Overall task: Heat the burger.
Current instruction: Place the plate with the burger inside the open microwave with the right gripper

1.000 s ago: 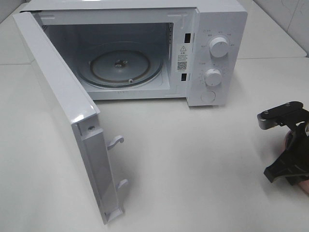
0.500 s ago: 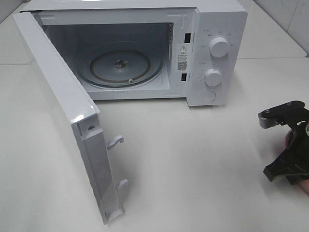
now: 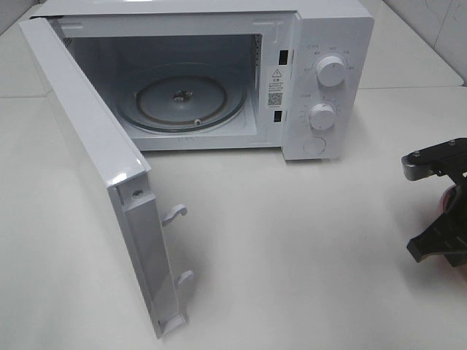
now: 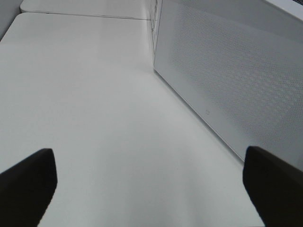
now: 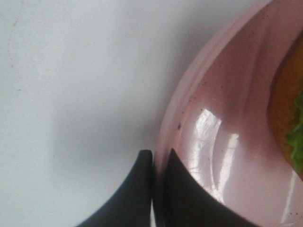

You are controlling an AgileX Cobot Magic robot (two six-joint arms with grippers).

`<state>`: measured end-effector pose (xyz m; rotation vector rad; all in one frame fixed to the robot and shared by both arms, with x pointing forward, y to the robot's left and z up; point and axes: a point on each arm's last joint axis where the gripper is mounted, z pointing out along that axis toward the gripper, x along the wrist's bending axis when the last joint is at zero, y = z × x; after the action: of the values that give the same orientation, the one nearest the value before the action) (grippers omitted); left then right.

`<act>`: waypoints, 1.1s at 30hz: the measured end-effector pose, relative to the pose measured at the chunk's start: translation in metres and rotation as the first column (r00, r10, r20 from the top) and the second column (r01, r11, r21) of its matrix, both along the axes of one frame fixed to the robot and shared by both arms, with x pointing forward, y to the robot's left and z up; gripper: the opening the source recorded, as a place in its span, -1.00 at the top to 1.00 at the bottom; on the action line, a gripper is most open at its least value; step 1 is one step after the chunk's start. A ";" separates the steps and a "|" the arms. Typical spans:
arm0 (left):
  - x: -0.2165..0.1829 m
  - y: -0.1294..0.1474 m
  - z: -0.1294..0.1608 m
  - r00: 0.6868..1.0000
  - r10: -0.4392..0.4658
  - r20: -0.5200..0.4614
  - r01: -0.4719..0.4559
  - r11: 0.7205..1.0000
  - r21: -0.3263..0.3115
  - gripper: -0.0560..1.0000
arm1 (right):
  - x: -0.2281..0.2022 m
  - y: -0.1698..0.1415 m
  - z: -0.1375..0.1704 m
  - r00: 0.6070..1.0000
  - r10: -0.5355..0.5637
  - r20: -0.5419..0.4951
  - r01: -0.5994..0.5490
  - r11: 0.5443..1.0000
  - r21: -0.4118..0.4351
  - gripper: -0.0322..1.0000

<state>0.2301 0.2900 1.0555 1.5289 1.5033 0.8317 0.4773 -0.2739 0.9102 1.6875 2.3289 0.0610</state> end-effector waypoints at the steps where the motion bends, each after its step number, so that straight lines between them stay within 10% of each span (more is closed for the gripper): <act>1: 0.000 0.000 0.000 1.000 0.000 0.000 0.000 1.000 0.000 -0.98 | 0.000 -0.001 0.002 1.000 -0.012 0.007 0.012 1.000 -0.005 0.91; 33: 0.000 0.000 0.000 1.000 0.000 0.000 0.000 1.000 0.000 -0.98 | -0.010 0.016 0.019 0.997 0.038 0.063 -0.032 0.994 -0.100 0.90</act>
<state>0.2301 0.2900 1.0555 1.5289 1.5033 0.8317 0.4677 -0.2577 0.9296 1.5741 2.2747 0.0066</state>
